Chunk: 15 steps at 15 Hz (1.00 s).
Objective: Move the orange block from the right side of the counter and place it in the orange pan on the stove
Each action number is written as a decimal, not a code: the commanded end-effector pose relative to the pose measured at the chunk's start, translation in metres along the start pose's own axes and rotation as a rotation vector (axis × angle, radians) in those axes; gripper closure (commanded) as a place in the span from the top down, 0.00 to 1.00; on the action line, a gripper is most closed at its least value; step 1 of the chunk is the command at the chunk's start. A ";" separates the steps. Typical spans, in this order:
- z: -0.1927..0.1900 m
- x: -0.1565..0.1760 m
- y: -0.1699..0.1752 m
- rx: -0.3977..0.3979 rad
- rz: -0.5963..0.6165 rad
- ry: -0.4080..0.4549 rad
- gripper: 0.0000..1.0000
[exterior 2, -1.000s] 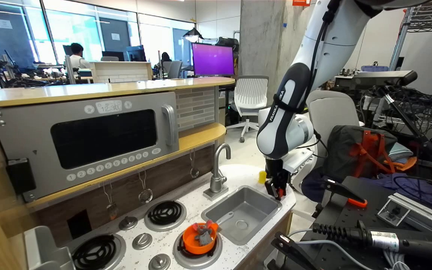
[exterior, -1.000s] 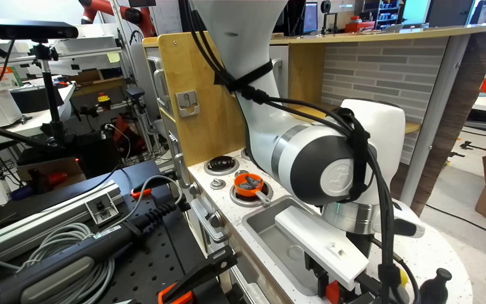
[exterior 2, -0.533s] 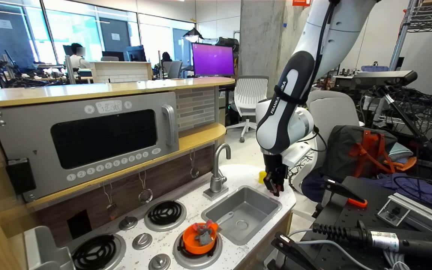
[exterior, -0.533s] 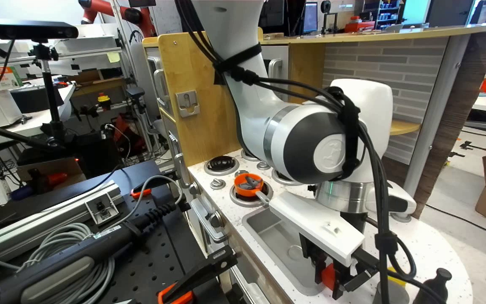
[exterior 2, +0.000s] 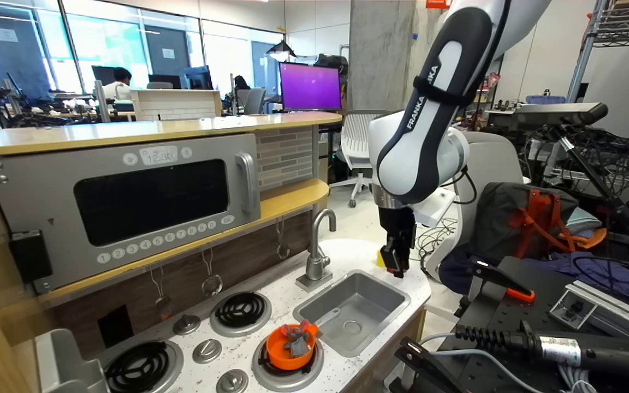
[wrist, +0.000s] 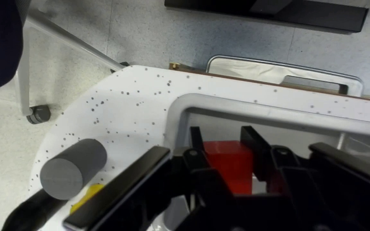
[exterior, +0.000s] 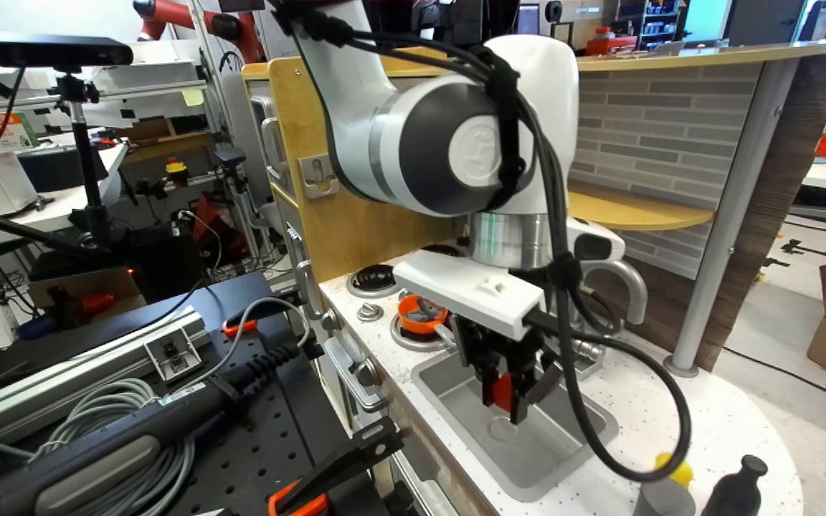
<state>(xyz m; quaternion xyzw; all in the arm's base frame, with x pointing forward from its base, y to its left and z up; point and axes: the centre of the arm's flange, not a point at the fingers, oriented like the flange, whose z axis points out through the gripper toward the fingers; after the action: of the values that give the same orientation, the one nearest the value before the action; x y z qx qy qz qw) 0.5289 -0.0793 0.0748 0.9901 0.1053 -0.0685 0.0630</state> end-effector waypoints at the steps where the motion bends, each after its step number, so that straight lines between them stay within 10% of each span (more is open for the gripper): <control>1: -0.039 -0.016 -0.045 0.002 -0.053 0.050 0.11; 15: -0.066 0.024 -0.176 0.086 -0.360 0.127 0.11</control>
<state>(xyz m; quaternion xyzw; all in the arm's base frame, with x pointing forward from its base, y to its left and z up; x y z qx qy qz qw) 0.5163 0.0912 0.1123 0.9679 0.2485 -0.0369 0.0075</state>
